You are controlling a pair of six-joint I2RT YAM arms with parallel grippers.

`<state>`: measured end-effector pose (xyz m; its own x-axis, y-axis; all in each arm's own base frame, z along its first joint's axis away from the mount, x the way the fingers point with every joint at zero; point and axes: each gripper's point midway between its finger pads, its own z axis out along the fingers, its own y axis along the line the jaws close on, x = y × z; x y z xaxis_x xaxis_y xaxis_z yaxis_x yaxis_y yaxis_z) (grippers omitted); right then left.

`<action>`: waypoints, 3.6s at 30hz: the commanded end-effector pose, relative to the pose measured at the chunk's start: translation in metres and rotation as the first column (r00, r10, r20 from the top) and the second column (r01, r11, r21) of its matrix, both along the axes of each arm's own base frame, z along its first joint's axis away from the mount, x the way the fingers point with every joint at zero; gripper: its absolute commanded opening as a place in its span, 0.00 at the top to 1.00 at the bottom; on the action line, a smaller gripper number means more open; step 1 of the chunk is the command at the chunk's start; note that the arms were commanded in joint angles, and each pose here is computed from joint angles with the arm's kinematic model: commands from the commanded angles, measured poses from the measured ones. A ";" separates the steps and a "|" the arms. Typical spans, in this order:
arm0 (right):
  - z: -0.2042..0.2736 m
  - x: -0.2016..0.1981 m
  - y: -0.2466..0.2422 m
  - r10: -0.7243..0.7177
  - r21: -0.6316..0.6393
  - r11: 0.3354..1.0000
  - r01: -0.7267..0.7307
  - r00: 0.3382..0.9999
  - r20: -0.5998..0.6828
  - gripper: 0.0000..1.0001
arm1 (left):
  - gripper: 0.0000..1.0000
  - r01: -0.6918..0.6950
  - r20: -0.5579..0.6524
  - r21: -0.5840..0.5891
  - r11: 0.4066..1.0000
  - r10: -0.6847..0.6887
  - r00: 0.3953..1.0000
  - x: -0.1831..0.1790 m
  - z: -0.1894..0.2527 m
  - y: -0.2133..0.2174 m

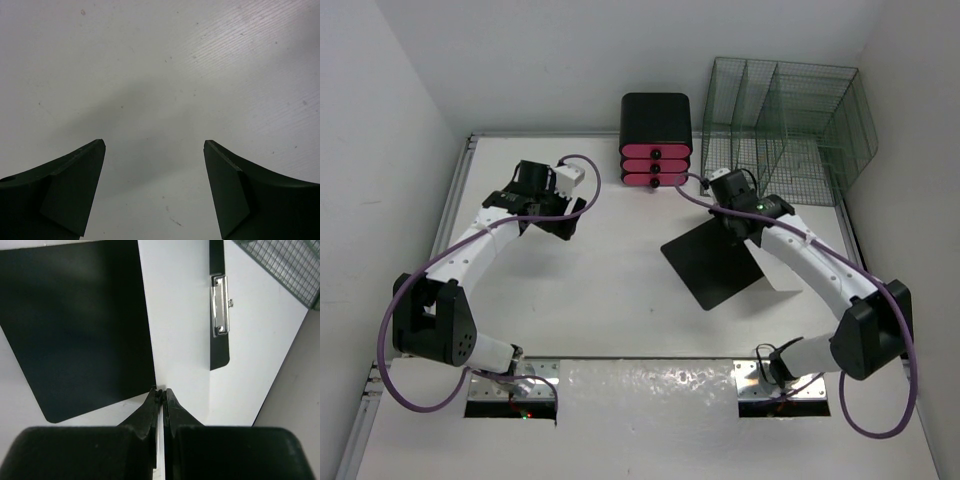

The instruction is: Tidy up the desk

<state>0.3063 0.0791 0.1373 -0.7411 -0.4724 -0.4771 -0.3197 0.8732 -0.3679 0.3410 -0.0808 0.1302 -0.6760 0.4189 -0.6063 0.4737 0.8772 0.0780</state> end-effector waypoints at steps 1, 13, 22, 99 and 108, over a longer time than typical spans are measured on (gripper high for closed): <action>0.028 0.031 0.004 0.003 0.032 0.999 -0.006 0.994 0.110 1.00 | 0.22 0.004 0.090 -0.015 1.000 -0.003 0.996 0.011 0.028 -0.001; 0.034 0.062 -0.028 -0.079 -0.027 0.996 0.083 0.988 0.136 1.00 | 0.22 0.007 0.085 -0.014 1.000 -0.006 0.996 0.010 0.027 -0.002; 0.024 0.065 -0.053 -0.114 -0.082 0.989 0.120 0.990 0.078 0.87 | 0.22 0.005 0.083 -0.013 1.000 -0.004 0.997 0.011 0.027 -0.001; 0.245 0.293 -0.019 -0.363 0.360 0.898 -0.253 0.038 0.931 1.00 | 0.21 -0.086 0.133 0.109 0.990 0.072 0.988 0.022 0.017 0.026; 0.206 0.313 -0.019 -0.413 0.415 0.871 -0.264 0.064 0.908 1.00 | 0.21 -0.083 0.119 0.121 0.989 0.069 0.991 0.022 0.013 0.027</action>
<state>0.6236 0.0588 0.2995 0.3954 -0.0381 -0.9177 0.1378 0.9903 0.0183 0.3566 -0.0554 0.1382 -0.6587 0.4433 -0.6079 0.3946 0.8915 0.2226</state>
